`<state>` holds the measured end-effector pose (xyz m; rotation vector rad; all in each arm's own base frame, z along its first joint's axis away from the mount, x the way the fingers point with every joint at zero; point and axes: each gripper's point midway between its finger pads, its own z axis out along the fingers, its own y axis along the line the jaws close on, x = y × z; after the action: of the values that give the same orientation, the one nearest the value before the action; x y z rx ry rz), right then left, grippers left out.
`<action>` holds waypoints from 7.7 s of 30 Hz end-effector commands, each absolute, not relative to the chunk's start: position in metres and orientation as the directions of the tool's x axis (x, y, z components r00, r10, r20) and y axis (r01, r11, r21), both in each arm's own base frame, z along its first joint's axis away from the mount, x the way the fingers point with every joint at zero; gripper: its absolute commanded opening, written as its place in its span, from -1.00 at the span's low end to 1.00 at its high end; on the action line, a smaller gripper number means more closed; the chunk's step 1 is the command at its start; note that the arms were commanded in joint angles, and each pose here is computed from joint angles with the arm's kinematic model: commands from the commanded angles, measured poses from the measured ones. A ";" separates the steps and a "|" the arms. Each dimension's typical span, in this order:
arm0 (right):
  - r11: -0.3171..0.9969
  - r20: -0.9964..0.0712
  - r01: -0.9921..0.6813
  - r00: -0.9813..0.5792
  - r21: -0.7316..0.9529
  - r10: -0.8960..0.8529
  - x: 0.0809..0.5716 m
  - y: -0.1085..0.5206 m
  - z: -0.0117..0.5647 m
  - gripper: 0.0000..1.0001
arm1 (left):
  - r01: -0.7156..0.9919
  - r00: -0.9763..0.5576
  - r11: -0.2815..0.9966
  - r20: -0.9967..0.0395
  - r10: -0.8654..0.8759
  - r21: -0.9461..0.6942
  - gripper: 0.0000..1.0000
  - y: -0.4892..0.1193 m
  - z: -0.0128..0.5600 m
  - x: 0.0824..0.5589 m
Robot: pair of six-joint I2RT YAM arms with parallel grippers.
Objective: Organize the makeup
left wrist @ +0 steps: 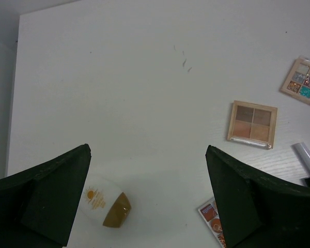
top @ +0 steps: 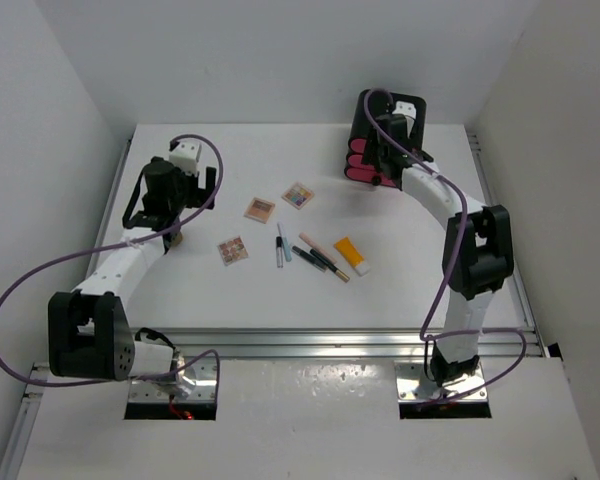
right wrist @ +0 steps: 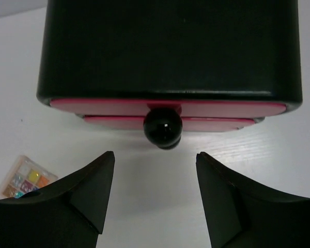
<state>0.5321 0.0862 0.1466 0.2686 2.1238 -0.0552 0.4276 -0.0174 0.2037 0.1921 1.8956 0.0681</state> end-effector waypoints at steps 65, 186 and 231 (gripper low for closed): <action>0.819 -0.384 -0.553 -0.798 0.157 -0.465 0.321 0.183 0.036 0.29 | -0.058 -0.509 0.994 -0.859 0.053 0.096 1.00 0.003 0.152 0.392; 0.998 -0.888 -0.029 -0.455 -0.057 -0.064 0.439 0.114 0.209 0.51 | -0.507 -0.781 0.861 -0.443 -0.440 0.038 -0.43 0.096 0.017 0.384; 0.838 -0.772 -0.386 -0.633 0.385 0.063 0.397 0.209 0.207 0.38 | 0.893 -0.041 0.389 -0.821 0.570 0.226 0.33 -0.209 0.194 0.408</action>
<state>0.4117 0.2400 0.2119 -0.2272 2.1171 0.8492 0.4095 -0.2092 0.1890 1.3552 1.7085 -0.3966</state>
